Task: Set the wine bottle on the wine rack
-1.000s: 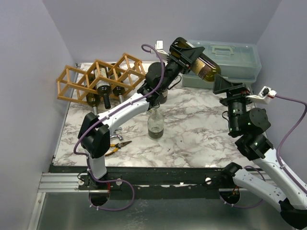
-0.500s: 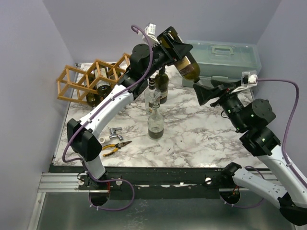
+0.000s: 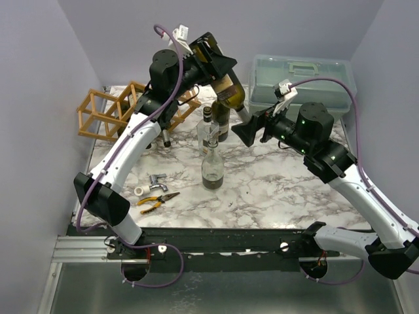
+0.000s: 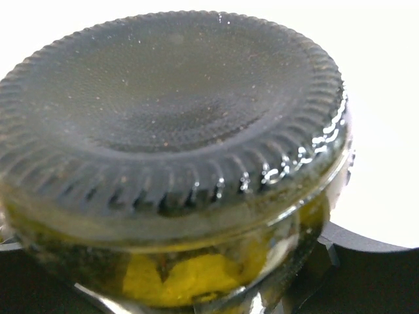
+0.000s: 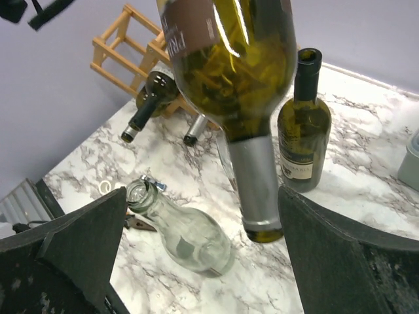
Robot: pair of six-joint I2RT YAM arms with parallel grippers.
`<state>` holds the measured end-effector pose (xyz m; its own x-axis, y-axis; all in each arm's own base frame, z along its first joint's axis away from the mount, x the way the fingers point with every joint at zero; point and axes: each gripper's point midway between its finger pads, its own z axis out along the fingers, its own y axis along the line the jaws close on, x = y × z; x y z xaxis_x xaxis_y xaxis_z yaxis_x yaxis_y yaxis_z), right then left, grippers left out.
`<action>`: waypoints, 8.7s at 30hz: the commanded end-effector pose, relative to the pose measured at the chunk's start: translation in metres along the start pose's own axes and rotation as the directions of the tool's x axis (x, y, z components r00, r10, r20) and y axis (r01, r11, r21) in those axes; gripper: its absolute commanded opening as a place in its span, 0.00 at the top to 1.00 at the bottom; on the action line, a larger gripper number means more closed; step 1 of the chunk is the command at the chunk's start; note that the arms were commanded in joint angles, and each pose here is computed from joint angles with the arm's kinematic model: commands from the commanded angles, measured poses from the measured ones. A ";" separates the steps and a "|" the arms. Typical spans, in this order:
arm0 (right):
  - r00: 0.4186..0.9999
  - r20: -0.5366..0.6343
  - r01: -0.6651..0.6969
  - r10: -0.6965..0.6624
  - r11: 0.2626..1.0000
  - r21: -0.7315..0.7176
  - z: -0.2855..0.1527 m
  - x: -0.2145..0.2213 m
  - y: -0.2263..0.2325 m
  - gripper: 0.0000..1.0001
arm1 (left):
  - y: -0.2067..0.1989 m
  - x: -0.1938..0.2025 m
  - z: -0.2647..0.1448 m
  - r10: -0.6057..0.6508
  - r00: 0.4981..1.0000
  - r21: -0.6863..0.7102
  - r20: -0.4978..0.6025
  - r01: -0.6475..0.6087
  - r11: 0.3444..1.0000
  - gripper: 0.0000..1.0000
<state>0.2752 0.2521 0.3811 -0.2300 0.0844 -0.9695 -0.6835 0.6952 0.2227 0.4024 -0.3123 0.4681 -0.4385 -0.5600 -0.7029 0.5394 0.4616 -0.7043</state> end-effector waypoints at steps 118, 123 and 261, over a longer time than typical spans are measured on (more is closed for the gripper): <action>0.948 -0.148 -0.189 0.280 0.874 0.447 0.148 0.185 0.136 1.00 | 0.389 -0.064 -0.194 0.138 0.887 -0.798 -0.441 -0.457 0.392 0.95; 0.943 -0.176 -0.174 0.281 0.871 0.460 0.150 0.203 0.134 1.00 | 0.390 -0.065 -0.196 0.127 0.892 -0.809 -0.434 -0.448 0.380 1.00; 0.979 -0.019 0.202 -0.202 0.969 0.142 0.031 0.084 0.080 0.01 | 0.347 -0.008 -0.178 0.011 0.921 -0.823 -0.389 -0.353 0.445 0.39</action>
<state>0.2143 0.3246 0.3018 -0.1729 -0.1541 -0.9728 -0.6099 0.7923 -0.0171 0.5012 -0.0101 0.2273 -0.5869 -0.2413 -0.7729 -0.2161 0.9666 -0.1377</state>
